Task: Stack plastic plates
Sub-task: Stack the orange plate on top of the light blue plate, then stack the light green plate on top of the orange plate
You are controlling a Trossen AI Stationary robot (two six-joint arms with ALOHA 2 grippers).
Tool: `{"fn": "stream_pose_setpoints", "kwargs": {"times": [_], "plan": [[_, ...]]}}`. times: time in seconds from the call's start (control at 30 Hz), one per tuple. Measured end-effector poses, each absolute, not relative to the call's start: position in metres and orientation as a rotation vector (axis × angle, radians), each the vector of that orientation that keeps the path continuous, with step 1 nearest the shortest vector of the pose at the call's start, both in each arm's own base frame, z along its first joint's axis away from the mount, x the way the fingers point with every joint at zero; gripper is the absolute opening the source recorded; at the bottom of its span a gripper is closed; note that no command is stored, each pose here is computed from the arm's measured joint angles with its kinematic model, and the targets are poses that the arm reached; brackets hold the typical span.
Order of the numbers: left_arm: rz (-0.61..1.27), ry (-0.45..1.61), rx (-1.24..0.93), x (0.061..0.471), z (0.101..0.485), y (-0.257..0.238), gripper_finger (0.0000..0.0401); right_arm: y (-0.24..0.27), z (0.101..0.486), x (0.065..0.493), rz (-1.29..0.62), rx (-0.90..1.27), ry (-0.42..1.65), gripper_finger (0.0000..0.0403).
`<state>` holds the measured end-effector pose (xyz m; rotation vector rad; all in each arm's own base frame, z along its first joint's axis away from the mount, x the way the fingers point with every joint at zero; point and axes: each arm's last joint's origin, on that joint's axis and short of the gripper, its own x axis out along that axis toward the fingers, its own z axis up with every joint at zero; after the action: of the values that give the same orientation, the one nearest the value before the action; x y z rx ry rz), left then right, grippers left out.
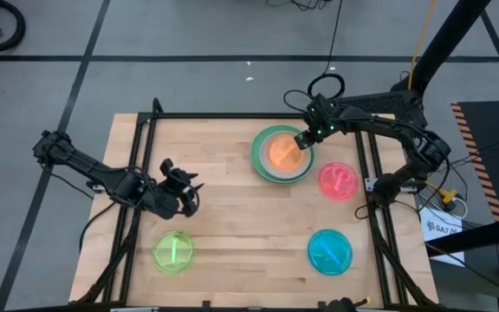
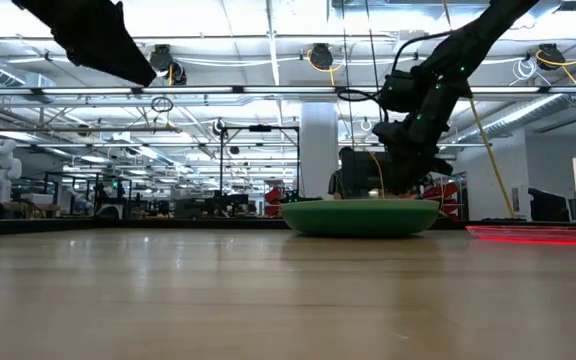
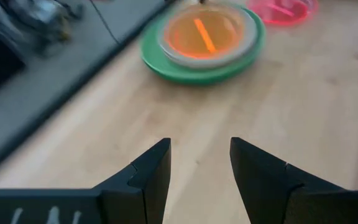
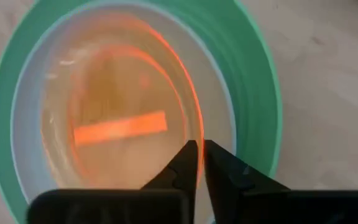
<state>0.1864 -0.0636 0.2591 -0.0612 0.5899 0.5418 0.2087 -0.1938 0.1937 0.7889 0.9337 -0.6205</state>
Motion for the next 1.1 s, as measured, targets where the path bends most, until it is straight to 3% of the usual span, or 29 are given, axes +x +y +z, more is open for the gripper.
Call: {"fn": "stream_pose_setpoints", "kwargs": {"times": [0.23,0.37,0.5,0.8,1.1], "plan": [[0.42,0.714,-0.243,0.186,0.25,-0.074,0.0173,-0.194,0.197,0.209,-0.621,0.779,0.912,0.0103],[0.382,0.856,-0.362,0.185,0.236,-0.085,0.0172,-0.189,0.203,0.209,-0.608,0.763,0.906,0.0124],[0.353,1.078,-0.413,0.183,0.216,-0.099,0.0172,-0.178,0.218,0.21,-0.571,0.712,0.866,0.0126],[0.211,1.429,-0.199,0.174,0.162,-0.151,0.0172,-0.135,0.261,0.211,-0.534,0.525,0.753,0.0119],[0.187,1.391,-0.206,0.182,0.135,-0.175,0.0172,-0.093,0.283,0.215,-0.472,0.426,0.687,0.0118]]}}
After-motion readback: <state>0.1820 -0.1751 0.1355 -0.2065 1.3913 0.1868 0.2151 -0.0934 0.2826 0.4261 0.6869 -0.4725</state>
